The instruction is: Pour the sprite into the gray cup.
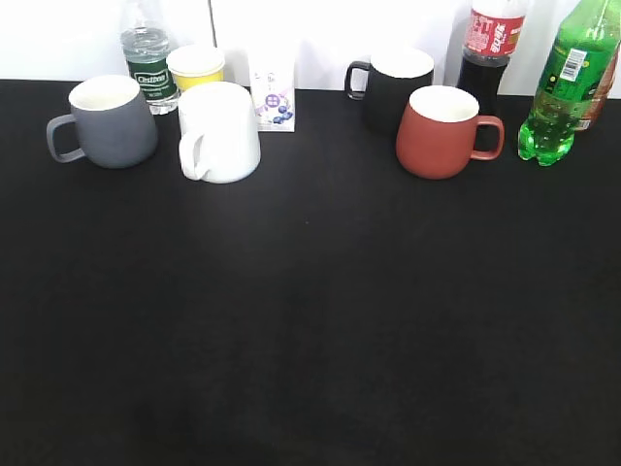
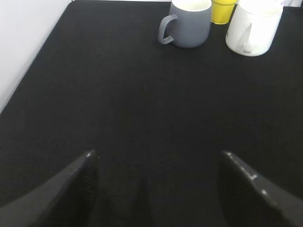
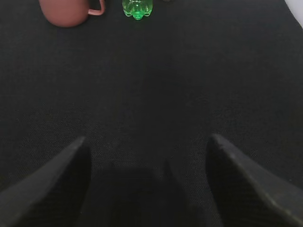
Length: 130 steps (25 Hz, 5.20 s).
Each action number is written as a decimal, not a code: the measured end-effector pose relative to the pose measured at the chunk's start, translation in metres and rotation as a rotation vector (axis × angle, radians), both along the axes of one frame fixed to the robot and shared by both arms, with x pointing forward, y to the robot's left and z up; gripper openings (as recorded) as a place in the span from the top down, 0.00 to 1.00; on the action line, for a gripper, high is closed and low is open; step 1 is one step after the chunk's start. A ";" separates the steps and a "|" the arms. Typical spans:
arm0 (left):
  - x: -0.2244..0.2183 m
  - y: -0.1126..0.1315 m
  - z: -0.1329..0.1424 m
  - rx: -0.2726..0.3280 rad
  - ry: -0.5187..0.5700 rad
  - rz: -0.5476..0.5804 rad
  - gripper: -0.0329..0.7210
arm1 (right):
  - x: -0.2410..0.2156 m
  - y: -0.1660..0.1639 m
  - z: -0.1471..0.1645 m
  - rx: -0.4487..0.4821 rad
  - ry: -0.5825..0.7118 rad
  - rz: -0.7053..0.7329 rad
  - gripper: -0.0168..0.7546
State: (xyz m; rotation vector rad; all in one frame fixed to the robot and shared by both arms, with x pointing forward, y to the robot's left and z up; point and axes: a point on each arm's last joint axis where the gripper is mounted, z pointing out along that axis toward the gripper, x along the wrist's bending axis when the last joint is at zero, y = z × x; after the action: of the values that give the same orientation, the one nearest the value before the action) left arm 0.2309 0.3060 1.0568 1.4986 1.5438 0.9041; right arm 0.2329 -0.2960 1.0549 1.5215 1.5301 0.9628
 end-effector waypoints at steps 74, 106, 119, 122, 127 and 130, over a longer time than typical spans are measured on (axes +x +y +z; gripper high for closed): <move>0.239 -0.080 -0.085 0.001 -0.337 -0.545 0.84 | 0.272 -0.009 -0.081 0.024 -0.360 -0.020 0.11; 0.236 -0.086 -0.087 0.037 -0.331 -0.628 0.84 | 0.336 0.034 -0.048 -0.053 -0.512 0.375 0.38; 0.261 -0.141 -0.115 0.029 -0.330 -0.808 0.84 | 0.313 0.164 -0.072 -0.704 -0.583 0.922 0.38; 0.262 -0.142 -0.115 0.034 -0.358 -0.817 0.84 | 0.316 0.165 -0.078 -0.895 -0.635 0.955 0.38; 0.262 -0.142 -0.115 0.032 -0.363 -0.816 0.84 | 0.315 0.167 -0.070 -1.057 -0.786 0.943 0.38; 0.262 -0.142 -0.115 0.032 -0.363 -0.816 0.84 | 0.315 0.168 -0.068 -1.137 -0.841 0.934 0.38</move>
State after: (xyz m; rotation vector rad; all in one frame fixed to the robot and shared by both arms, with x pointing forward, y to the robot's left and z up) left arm 0.4926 0.1643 0.9422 1.6650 0.5606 0.6493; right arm 0.5480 -0.1284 0.9872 -0.4243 1.5899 0.7517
